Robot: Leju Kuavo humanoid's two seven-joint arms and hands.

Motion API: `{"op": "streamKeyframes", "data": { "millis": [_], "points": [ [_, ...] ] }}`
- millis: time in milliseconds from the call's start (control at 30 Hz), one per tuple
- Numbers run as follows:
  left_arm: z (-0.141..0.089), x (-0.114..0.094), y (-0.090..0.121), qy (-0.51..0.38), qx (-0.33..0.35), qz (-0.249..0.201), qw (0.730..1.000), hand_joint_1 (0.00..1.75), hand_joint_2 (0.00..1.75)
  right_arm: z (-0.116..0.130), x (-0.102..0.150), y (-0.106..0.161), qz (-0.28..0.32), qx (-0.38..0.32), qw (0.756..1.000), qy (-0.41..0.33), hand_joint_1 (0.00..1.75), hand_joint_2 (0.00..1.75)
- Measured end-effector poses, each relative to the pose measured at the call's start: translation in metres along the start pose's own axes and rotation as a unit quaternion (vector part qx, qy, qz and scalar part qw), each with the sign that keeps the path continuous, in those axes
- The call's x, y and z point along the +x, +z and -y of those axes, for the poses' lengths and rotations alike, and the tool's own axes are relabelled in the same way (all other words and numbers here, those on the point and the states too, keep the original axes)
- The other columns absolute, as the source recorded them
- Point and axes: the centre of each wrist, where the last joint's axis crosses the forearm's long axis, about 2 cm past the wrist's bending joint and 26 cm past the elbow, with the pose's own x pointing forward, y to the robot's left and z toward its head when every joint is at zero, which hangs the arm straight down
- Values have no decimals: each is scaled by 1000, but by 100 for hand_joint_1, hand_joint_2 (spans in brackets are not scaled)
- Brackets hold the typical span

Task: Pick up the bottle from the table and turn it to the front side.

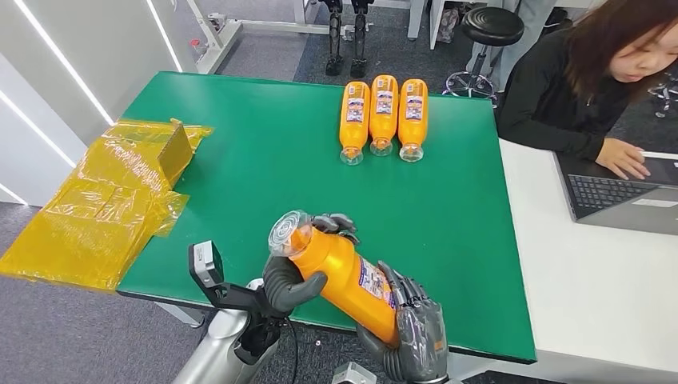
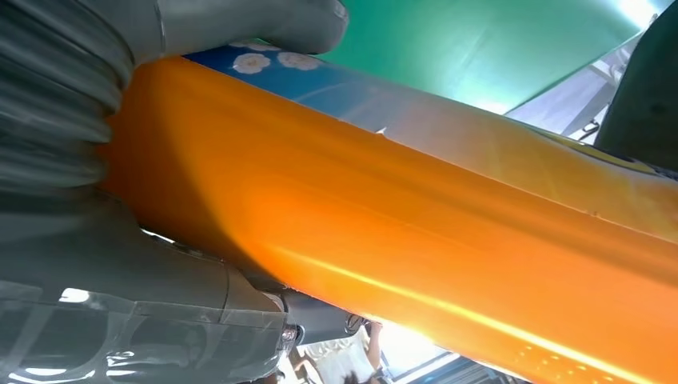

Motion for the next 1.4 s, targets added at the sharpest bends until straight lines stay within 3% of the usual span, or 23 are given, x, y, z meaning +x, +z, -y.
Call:
{"op": "streamKeyframes", "data": {
  "millis": [200, 267, 333, 400, 867, 1000, 1133, 1267, 1400],
  "points": [
    [-4, 2, -2, -5, 2, -2, 1000, 175, 175, 2, 0, 0, -3, 0, 1000, 2, 175, 175],
    [-5, 2, -1, -6, 3, -2, 1000, 175, 175, 2, 0, 0, -4, 1, 1000, 1, 116, 175],
    [-6, 2, 0, -9, 6, -3, 1000, 175, 175, 2, 0, 1, -5, 0, 1000, 0, 29, 175],
    [-8, 2, 1, -12, 9, -5, 1000, 175, 175, 2, -1, 1, -5, 0, 1000, -6, 0, 175],
    [-14, 2, 7, -83, 33, -25, 996, 175, 175, 2, 1, -1, 16, -17, 998, -50, 0, 175],
    [-33, 14, -1, -198, 49, -27, 979, 175, 175, 2, 1, -1, 18, -40, 997, -61, 0, 175],
    [-54, 36, -13, -359, 61, -24, 931, 175, 175, 0, 1, -2, 23, -44, 997, -64, 0, 175],
    [-68, 61, -25, -542, 48, -24, 839, 175, 175, -2, 3, -6, 24, -46, 996, -73, 0, 175],
    [-79, 80, -30, -644, 32, -26, 764, 175, 175, -4, 2, -5, 21, -51, 994, -90, 0, 175]
  ]
}}
